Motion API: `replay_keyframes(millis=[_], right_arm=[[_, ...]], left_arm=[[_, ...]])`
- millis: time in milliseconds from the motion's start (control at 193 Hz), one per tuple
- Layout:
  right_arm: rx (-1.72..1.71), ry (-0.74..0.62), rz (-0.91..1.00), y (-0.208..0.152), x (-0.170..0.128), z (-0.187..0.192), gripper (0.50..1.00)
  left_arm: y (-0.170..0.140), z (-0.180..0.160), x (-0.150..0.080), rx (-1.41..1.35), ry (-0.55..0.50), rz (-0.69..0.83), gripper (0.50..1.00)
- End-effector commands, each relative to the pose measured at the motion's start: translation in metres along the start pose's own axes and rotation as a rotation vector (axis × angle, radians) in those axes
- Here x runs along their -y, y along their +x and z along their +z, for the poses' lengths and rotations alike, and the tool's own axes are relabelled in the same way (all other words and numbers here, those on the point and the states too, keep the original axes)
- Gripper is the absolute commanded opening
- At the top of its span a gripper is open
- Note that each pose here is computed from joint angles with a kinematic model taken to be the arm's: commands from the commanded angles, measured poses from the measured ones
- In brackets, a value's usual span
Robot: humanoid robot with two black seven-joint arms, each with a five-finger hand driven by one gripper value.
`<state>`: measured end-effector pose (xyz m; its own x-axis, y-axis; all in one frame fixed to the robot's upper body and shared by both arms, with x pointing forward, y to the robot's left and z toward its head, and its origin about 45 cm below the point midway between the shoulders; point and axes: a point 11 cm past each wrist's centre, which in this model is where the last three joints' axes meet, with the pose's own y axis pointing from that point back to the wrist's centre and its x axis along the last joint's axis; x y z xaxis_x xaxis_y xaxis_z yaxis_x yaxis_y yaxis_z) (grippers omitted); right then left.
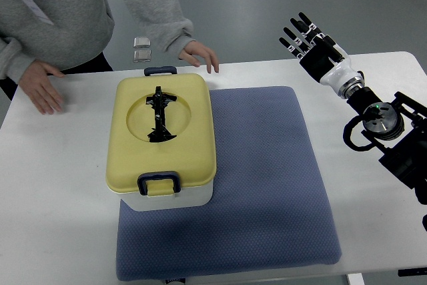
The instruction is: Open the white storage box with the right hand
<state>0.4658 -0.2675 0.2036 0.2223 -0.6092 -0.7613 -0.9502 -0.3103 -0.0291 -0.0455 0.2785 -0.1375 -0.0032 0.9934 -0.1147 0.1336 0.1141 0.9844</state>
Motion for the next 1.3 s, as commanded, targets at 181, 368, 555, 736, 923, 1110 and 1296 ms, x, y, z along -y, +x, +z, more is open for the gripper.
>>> replay_keyframes(millis=[181,368,555,736,923,1110,1296], right_arm=[[-0.053,-0.023,-0.013,-0.004,0.002,0.001,0.950],[-0.271,-0.088,-0.123,-0.034,0.018,-0.007,0.950],[-0.832,-0.318,-0.399,-0.094,0.035,-0.020,0.952],[-1.436,-0.399,-0.613,-0.173,0.048,-0.036,0.950],[-1.787,-0.369,-0.840,-0.259,0.046,-0.020,0.950],[-1.879,-0.392,-0.944,-0.289,0.046,0.006,0.950],[-1.927,-0.440,-0.982,-0.283,0.045,0.029,0.950]], left_arm=[[-0.002,-0.001,0.000,0.007,0.002,-0.007,1.000],[-0.002,0.000,0.000,0.002,0.000,-0.006,1.000],[-0.002,0.000,0.000,0.001,0.000,-0.006,1.000],[-0.002,0.000,0.000,0.001,0.000,-0.009,1.000],[-0.002,0.000,0.000,-0.002,-0.001,-0.009,1.000],[-0.002,0.000,0.000,-0.004,-0.001,-0.008,1.000],[0.000,0.000,0.000,-0.004,0.000,-0.005,1.000]])
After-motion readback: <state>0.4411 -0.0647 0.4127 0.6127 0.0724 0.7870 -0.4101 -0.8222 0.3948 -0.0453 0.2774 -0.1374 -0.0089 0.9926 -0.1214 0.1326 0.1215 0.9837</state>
